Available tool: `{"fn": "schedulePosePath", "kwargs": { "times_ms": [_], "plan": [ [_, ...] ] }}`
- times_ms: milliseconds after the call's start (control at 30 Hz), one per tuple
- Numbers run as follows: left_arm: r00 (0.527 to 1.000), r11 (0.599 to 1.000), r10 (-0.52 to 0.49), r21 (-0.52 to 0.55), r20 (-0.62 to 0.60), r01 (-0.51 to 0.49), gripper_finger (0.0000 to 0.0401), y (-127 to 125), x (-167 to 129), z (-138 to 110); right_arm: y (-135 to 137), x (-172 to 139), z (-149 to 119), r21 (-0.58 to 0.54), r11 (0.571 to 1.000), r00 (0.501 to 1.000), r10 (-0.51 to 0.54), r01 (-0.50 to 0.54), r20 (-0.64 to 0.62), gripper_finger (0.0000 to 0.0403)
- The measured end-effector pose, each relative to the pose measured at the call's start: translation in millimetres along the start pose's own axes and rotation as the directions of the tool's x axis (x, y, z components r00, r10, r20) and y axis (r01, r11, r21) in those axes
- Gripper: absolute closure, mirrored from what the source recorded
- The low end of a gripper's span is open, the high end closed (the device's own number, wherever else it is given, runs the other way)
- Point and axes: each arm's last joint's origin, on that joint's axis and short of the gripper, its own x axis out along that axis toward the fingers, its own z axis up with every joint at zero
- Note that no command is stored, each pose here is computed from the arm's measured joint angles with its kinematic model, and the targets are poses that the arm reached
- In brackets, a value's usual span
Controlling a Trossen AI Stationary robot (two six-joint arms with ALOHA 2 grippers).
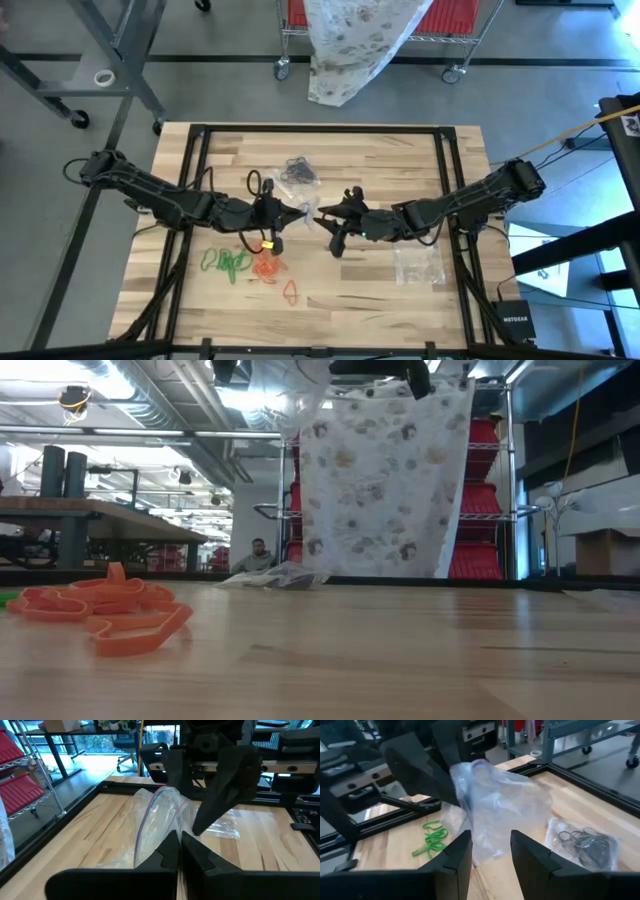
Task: Sort rubber bands
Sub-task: Open the transparent zip bag
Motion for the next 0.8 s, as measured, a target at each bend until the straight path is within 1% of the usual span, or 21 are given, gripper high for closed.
{"fn": "schedulePosePath", "kwargs": {
  "times_ms": [167, 400, 800],
  "plan": [
    [1.0, 1.0, 0.0, 0.0, 0.0, 0.0, 0.0401, 0.0, 0.0, 0.0, -0.6, 1.1, -1.3, -0.006, 1.0, 1.0, -0.024, 0.024, 0.002, 0.0276],
    [1.0, 1.0, 0.0, 0.004, 0.0, 0.0, 0.0401, 0.0, 0.0, 0.0, 0.0, 1.6, -3.3, -0.011, 1.0, 1.0, 0.003, -0.004, -0.023, 0.0276],
    [1.0, 1.0, 0.0, 0.007, 0.0, 0.0, 0.0401, 0.0, 0.0, 0.0, -2.0, 1.7, -7.0, 0.0, 1.0, 0.998, -0.021, 0.021, -0.053, 0.0276]
  ]
}}
